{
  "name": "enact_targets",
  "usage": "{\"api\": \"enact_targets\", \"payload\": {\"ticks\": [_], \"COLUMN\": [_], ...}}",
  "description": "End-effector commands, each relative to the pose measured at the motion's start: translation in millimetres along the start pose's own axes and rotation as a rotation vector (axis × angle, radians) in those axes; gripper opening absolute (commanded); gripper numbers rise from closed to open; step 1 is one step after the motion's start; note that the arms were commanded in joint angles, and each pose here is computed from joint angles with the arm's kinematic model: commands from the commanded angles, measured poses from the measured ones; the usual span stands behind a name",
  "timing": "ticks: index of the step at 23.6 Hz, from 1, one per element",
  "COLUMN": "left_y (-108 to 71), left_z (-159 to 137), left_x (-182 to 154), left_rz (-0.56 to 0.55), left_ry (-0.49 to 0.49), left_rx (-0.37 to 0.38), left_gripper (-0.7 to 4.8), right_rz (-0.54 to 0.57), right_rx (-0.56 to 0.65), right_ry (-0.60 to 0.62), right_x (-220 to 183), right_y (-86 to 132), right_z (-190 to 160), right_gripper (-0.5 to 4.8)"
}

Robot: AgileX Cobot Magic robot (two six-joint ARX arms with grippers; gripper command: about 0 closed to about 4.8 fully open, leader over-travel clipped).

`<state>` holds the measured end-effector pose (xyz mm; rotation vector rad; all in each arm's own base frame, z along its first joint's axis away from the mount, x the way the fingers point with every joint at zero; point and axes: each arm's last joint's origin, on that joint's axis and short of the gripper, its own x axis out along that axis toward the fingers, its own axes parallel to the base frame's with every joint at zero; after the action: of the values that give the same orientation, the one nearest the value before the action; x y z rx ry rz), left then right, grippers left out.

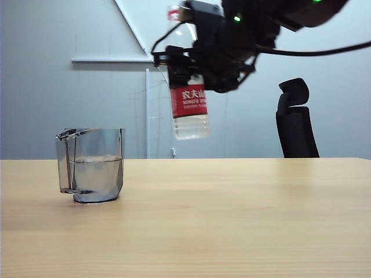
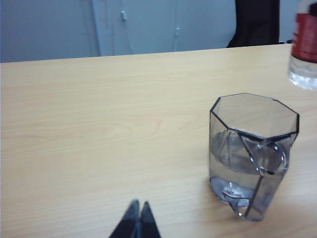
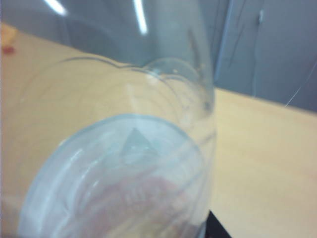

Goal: Pick up the mineral water bottle on the table and pour water into the mug until it's half full.

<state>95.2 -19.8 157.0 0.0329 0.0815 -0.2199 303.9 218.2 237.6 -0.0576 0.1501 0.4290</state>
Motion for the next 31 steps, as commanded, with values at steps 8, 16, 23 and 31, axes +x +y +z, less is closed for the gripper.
{"api": "enact_targets", "payload": {"ticks": [8,16,23,31], "left_y": [0.7,0.6,0.7,0.6], "left_z": [2.0,2.1,2.0,2.0], "left_x": [-0.1,-0.1,-0.1,-0.1], "left_rz": [0.004,0.004,0.004,0.004], "left_ry": [-0.014,-0.014,-0.014,-0.014], "left_rx": [-0.003,-0.003,-0.003,-0.003], "left_gripper": [-0.02,-0.02,-0.02,-0.02], "right_rz": [-0.038,-0.135,-0.139,-0.171], "right_rx": [0.175,0.191,0.216,0.204], "right_ry": [-0.102,-0.046,-0.066,-0.085], "right_x": [-48.5,-70.6,-83.0,-96.6], "right_y": [-29.6,-50.6,-52.2,-54.2], "right_z": [-50.8,-87.2,-98.9,-109.5], "right_gripper": [2.69,2.69,2.74,2.88]}}
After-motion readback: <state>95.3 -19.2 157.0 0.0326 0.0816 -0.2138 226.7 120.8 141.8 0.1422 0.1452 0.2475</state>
